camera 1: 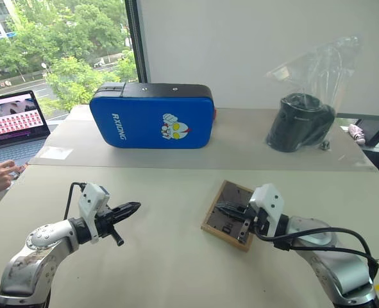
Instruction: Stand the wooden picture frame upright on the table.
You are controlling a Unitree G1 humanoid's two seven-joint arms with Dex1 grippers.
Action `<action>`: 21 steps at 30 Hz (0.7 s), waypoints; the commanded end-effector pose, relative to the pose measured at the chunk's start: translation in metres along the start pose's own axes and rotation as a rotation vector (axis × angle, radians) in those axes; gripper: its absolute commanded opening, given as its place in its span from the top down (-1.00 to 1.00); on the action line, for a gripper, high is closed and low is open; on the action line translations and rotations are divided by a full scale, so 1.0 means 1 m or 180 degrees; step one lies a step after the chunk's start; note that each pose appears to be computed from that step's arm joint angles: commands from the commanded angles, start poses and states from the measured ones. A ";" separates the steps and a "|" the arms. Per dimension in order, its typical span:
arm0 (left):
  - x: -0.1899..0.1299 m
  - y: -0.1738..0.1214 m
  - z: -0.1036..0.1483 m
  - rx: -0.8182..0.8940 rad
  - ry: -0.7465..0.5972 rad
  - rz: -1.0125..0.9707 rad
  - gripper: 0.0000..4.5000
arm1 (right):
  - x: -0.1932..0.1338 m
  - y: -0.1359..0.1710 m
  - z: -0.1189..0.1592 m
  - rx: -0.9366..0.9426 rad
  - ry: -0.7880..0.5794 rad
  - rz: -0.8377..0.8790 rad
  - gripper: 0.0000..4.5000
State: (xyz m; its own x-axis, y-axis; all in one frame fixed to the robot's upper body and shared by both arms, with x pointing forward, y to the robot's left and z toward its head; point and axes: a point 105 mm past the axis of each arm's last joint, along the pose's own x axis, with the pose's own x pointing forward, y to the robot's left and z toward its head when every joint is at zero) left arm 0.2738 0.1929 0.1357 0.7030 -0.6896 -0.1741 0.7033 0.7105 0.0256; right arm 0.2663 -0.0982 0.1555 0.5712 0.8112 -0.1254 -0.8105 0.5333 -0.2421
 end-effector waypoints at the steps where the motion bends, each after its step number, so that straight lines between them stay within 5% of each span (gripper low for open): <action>1: 0.006 -0.001 0.012 0.0110 -0.0080 -0.0049 0.99 | -0.005 -0.006 0.012 -0.0114 -0.0119 -0.0130 1.00; 9: 0.087 -0.012 0.003 0.0569 0.0101 -0.0669 0.99 | -0.072 -0.088 -0.017 0.0038 0.0518 -0.2003 1.00; 14: 0.143 -0.034 0.009 0.0753 0.0041 -0.1079 0.99 | -0.087 -0.068 -0.049 0.0193 0.1160 -0.2140 1.00; 21: 0.184 -0.074 0.001 0.1051 0.0138 -0.1639 0.99 | -0.066 -0.027 -0.061 0.0600 0.1383 -0.1770 1.00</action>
State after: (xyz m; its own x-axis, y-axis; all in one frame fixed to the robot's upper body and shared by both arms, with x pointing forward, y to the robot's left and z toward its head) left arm 0.3543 0.0229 0.1040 0.3110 -0.9126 -0.2655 0.9445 0.2658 0.1929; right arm 0.2595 -0.1870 0.1038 0.8667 0.2577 -0.4271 -0.3712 0.9051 -0.2074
